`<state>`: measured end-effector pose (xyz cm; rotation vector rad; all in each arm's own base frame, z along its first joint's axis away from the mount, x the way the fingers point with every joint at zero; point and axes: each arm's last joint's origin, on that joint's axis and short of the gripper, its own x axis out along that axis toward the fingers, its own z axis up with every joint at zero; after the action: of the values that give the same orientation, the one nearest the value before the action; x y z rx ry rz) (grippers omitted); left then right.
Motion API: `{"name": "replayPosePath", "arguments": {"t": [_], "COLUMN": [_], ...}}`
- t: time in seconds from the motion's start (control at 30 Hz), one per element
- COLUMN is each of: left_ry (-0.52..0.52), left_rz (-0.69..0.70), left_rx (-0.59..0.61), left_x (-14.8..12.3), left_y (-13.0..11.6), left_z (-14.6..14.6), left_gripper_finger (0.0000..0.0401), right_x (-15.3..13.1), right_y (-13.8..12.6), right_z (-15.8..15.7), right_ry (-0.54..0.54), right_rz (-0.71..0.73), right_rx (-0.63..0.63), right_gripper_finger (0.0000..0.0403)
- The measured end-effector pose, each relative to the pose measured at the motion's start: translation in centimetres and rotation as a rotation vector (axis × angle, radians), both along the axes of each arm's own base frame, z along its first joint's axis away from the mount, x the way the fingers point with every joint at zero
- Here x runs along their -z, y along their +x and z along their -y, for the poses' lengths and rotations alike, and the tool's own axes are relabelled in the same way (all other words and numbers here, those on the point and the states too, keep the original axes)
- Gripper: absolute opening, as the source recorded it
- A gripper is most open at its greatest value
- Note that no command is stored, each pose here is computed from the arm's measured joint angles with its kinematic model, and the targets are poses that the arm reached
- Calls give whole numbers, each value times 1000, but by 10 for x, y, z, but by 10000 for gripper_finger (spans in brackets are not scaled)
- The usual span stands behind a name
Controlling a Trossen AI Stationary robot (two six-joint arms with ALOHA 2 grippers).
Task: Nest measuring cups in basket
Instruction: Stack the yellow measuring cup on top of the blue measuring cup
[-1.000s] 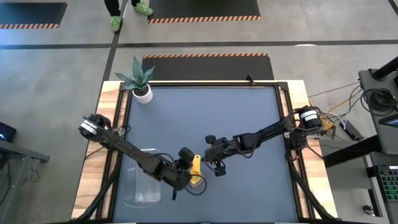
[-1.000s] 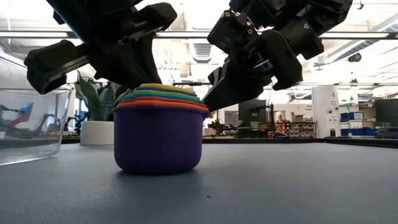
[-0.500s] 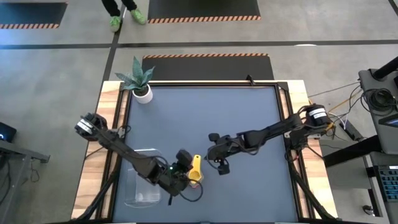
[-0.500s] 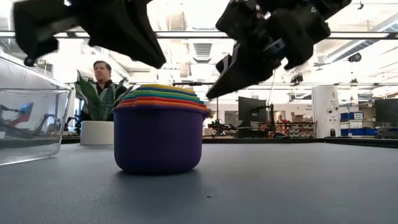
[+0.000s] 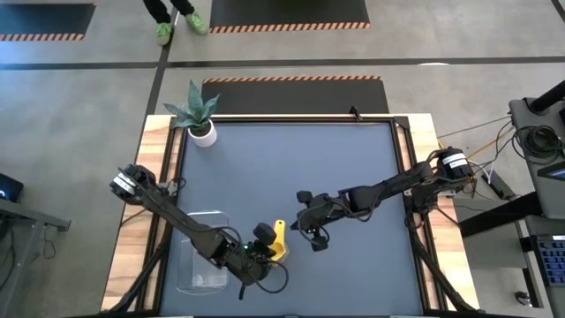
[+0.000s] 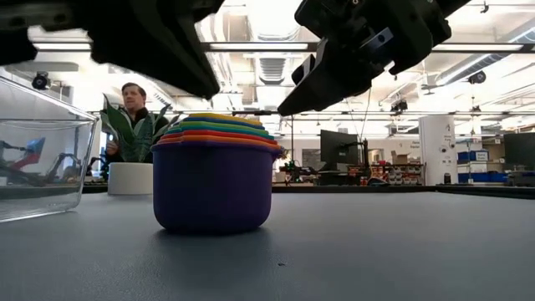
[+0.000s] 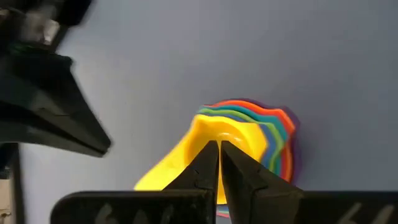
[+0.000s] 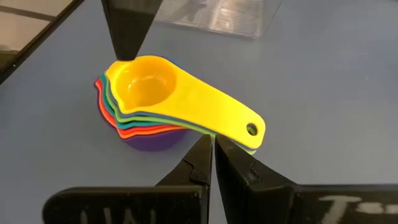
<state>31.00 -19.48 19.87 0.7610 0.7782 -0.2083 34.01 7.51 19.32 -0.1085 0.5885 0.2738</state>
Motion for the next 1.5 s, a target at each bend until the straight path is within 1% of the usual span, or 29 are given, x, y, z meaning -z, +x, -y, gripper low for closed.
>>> {"name": "replayPosePath", "arguments": {"t": [0.23, 0.4, 0.77, 1.23, 1.5], "left_ry": [-50, -69, -69, -73, -74], "left_rz": [-26, -26, -31, -70, -80], "left_rx": [-53, -73, -77, -68, -80], "left_x": [11, 12, 12, 4, 11], "left_y": [0, 0, 0, 1, 4], "left_z": [0, 1, 0, 2, 2], "left_gripper_finger": [0, 0, 0, 0, 0], "right_x": [0, 0, 0, 1, 2], "right_y": [-1, -1, -1, -1, -2], "right_z": [-2, -2, -2, -2, -2], "right_ry": [-1, -1, -1, -3, -8], "right_rz": [-2, -2, -3, -11, -20], "right_rx": [-6, -6, -6, -6, -9], "right_gripper_finger": [9, 9, 9, 9, 9]}}
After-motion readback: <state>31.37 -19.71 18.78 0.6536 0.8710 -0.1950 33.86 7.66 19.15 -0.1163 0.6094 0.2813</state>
